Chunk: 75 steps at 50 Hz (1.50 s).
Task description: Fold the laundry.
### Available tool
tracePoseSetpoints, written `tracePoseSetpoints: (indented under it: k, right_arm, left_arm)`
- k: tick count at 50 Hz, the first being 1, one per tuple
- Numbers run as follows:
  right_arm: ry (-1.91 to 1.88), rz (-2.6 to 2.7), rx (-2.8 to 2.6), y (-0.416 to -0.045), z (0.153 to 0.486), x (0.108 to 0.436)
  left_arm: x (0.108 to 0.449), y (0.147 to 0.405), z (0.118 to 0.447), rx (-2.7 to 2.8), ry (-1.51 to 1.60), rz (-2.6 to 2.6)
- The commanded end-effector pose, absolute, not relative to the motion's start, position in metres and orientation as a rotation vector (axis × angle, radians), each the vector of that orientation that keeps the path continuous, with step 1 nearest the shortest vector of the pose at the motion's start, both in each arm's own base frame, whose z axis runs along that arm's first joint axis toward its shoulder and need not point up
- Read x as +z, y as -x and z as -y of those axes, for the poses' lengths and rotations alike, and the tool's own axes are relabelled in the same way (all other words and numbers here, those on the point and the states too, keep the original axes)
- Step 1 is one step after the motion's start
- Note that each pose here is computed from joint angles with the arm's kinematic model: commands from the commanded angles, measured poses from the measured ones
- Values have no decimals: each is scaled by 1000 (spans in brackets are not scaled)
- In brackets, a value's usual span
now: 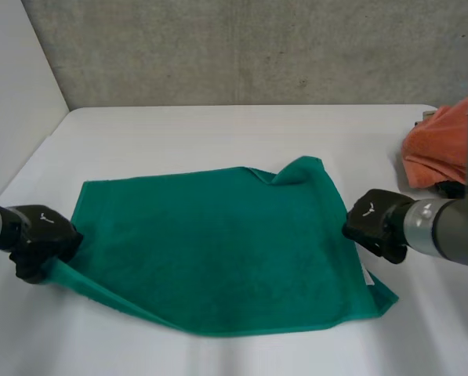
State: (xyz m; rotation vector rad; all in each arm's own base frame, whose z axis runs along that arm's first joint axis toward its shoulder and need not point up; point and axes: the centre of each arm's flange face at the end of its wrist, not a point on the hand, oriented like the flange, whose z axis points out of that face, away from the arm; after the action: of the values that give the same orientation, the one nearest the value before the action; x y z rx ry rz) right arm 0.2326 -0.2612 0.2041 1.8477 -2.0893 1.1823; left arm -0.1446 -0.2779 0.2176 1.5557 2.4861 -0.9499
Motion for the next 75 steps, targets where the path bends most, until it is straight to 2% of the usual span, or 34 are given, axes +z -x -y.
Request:
tracePoseSetpoints:
  k: [1, 6, 12, 17, 22, 27, 39, 46, 52, 56, 59, 62, 63, 66, 67, 71, 75]
  right_arm:
    - [-1729, 2120, 1276, -252, 275, 184]
    - [-1581, 2148, 1368, -256, 292, 185]
    - [-1392, 2306, 1499, -255, 297, 196]
    - [-1272, 2442, 1583, -249, 285, 219]
    - [-1261, 2543, 1500, -239, 264, 221]
    - [-1301, 2618, 1385, -231, 231, 207]
    - [-1373, 2560, 1455, -240, 192, 147]
    - [-1294, 2412, 1617, -245, 199, 136]
    - [-1184, 2218, 1810, -254, 226, 146]
    - [-1157, 2042, 1971, -270, 253, 172]
    - [-1072, 1847, 2154, -291, 294, 211]
    - [-975, 1705, 2285, -304, 318, 247]
    - [-882, 1597, 2385, -310, 335, 277]
    - [-705, 1411, 2544, -314, 356, 326]
    - [-600, 1299, 2632, -315, 364, 354]
    - [-425, 1100, 2805, -315, 373, 401]
    - [-448, 1111, 2853, -319, 375, 405]
  left_arm:
    - [204, 150, 307, -972, -1453, -2491]
    - [207, 161, 333, -1082, -1299, -2551]
    - [216, 171, 355, -1215, -1115, -2611]
    - [215, 175, 374, -1268, -989, -2622]
    - [210, 176, 382, -1259, -939, -2612]
    - [207, 175, 387, -1252, -917, -2602]
    - [209, 176, 388, -1267, -909, -2598]
    - [212, 175, 387, -1276, -901, -2596]
    - [219, 171, 388, -1297, -885, -2587]
    - [229, 173, 396, -1395, -878, -2536]
    - [259, 178, 414, -1653, -822, -2381]
    - [291, 181, 424, -1877, -743, -2245]
    - [319, 182, 430, -2070, -681, -2119]
    - [362, 181, 435, -2357, -553, -1912]
    - [394, 177, 433, -2535, -458, -1759]
    - [446, 165, 425, -2862, -211, -1469]
    - [450, 158, 424, -2957, -100, -1447]
